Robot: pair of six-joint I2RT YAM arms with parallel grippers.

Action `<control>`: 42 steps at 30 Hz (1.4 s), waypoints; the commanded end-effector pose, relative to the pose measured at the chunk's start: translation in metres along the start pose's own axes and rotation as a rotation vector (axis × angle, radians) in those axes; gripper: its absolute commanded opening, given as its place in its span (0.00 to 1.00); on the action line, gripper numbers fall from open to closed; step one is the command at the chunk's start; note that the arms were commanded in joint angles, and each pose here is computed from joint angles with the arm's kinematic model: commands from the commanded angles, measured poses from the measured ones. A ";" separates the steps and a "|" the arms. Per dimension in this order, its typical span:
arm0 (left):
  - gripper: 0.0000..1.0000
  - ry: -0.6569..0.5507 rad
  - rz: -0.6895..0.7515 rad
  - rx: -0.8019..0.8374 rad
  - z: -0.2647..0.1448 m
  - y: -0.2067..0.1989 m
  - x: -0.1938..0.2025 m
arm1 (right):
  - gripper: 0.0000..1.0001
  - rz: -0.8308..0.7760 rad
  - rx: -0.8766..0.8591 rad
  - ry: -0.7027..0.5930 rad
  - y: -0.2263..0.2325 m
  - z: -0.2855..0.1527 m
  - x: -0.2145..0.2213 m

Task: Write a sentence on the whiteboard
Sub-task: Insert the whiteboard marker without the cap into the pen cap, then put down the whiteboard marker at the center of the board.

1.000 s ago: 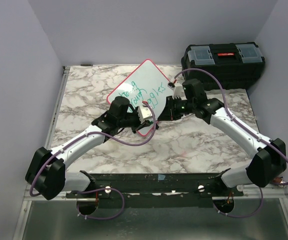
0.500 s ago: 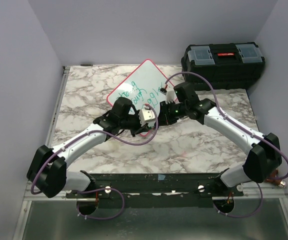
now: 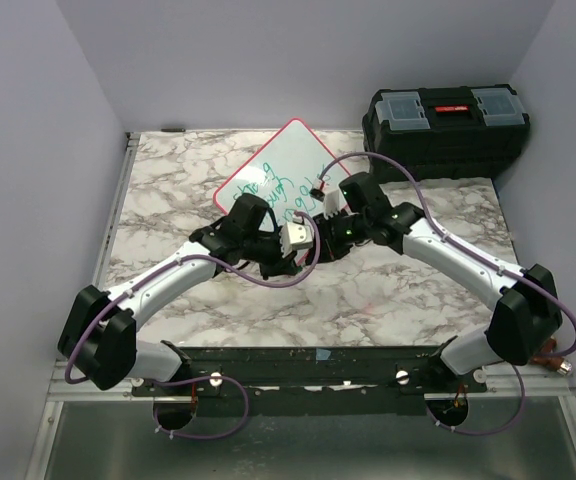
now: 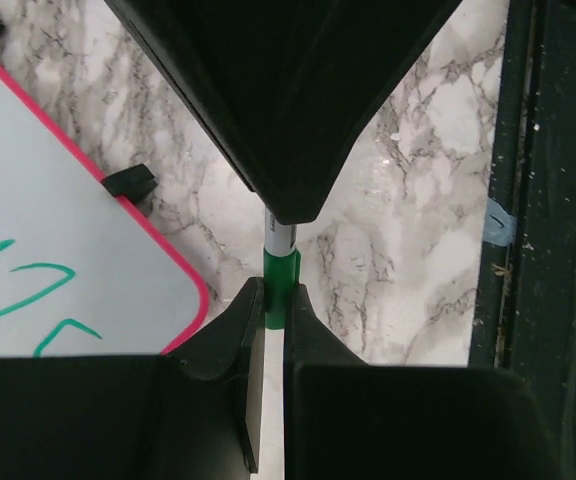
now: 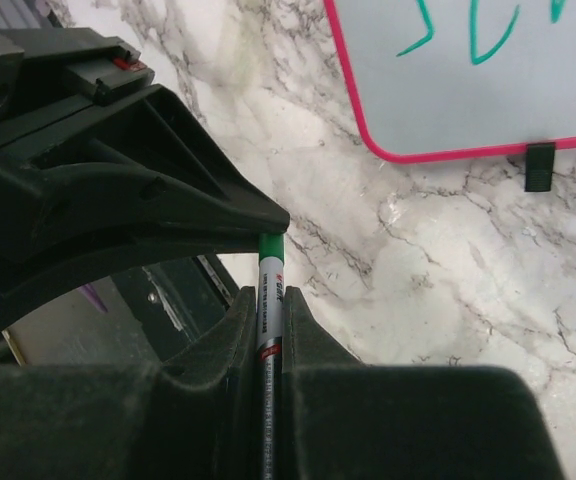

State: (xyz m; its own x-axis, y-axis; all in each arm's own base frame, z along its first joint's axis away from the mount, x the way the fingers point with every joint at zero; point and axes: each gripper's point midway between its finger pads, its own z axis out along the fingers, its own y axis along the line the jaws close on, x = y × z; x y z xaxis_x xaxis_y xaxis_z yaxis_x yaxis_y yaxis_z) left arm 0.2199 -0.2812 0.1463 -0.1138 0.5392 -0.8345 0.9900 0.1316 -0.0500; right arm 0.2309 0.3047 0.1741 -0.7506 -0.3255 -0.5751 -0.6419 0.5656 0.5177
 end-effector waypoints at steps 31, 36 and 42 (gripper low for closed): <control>0.91 -0.194 0.149 -0.052 -0.009 0.007 -0.076 | 0.01 -0.051 0.125 -0.188 0.007 0.000 -0.018; 0.99 -0.203 0.155 -0.083 -0.014 0.010 -0.077 | 0.01 -0.026 0.224 -0.245 -0.005 -0.013 -0.025; 0.99 -0.230 0.168 -0.142 -0.025 0.015 -0.081 | 0.01 0.039 0.426 -0.343 -0.035 -0.035 -0.034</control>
State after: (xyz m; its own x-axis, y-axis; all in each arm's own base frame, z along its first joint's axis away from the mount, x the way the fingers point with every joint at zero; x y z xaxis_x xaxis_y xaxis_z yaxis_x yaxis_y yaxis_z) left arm 0.2347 -0.3052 0.2043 0.0292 0.4098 -0.9117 0.9862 0.1368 0.0931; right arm 0.2535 0.2959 0.1948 -0.6585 -0.1580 -0.7358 -0.5746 0.7370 0.3560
